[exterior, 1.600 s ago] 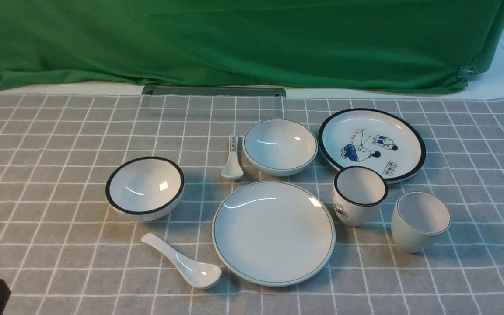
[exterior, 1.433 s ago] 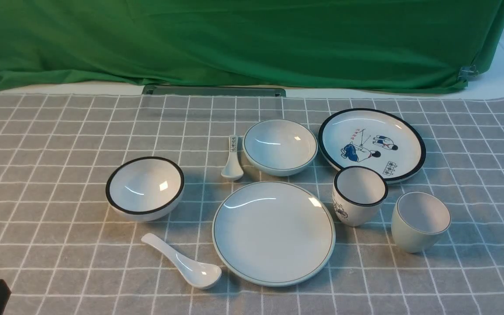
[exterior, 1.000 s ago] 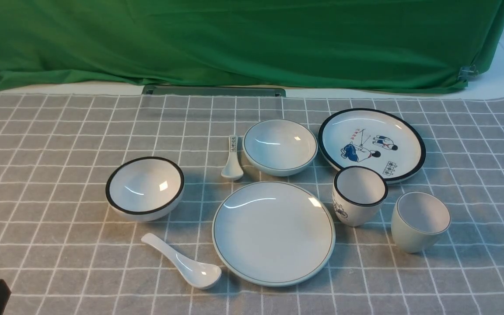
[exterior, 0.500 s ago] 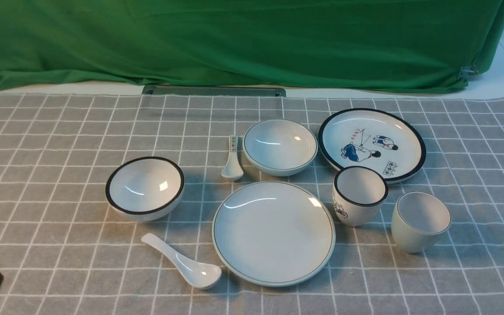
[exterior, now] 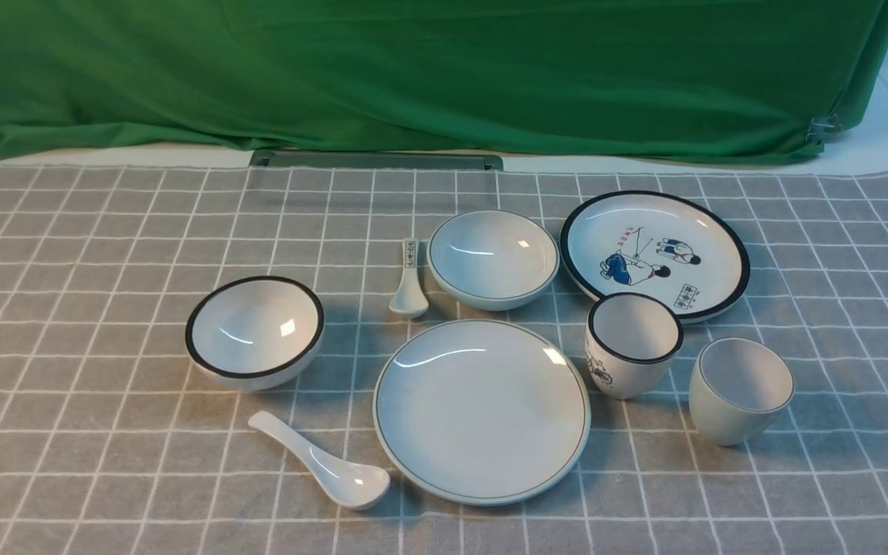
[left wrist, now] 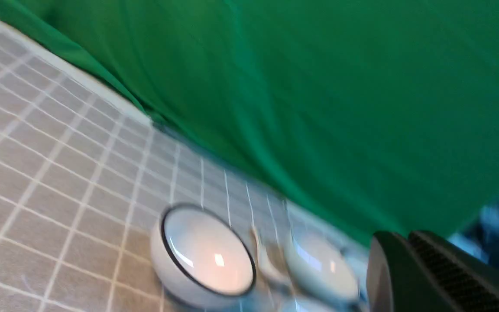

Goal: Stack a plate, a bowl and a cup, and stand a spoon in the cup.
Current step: Use the left arm to grab a blue rice bowl

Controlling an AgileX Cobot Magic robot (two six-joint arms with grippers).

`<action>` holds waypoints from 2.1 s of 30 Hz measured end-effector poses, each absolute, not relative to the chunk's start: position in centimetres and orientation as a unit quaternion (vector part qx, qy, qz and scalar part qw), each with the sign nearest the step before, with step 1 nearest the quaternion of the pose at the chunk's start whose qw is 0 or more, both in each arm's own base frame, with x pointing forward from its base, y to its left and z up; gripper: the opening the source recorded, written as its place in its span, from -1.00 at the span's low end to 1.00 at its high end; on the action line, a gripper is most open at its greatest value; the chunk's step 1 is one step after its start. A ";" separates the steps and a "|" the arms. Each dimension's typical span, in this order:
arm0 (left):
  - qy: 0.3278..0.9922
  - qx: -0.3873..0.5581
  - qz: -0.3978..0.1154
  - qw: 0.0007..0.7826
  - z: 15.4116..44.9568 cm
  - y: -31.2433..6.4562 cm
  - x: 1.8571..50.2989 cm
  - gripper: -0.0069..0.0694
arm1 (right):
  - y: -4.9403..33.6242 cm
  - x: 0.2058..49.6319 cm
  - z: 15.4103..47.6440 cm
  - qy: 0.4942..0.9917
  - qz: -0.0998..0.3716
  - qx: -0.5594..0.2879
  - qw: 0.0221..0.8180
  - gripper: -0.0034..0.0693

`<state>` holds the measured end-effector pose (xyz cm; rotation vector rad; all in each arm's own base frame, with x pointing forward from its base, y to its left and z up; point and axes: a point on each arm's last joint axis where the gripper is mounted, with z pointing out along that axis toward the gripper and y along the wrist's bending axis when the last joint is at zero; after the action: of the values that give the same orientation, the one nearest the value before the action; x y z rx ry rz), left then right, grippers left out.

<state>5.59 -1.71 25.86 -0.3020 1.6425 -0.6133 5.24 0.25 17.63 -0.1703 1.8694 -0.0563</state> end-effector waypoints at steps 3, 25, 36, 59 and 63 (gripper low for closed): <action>0.781 -0.030 -0.235 0.577 28.3 -2.8 6.8 -0.77 | 0.3 5.2 17.6 0.803 -0.024 -0.073 0.591 -0.24; 0.894 0.232 -0.221 0.312 29.5 -10.4 18.1 -0.77 | 0.5 5.4 18.1 0.789 0.010 -0.047 0.613 -0.24; 0.891 0.282 -0.211 0.288 29.3 -10.5 17.7 -0.77 | 0.6 5.6 20.3 0.690 0.246 0.193 0.653 -0.29; 0.782 0.572 -0.106 0.224 27.0 -22.5 36.2 -0.77 | 4.7 10.3 34.9 0.889 0.088 -0.250 0.373 -0.55; 0.751 0.619 -0.094 0.211 25.6 -24.4 38.9 -0.62 | 4.7 10.2 34.9 0.888 0.083 -0.263 0.368 -0.53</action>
<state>38.88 -24.38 25.64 1.7200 2.0868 -0.2618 10.22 4.66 34.85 -0.6742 2.2802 0.2126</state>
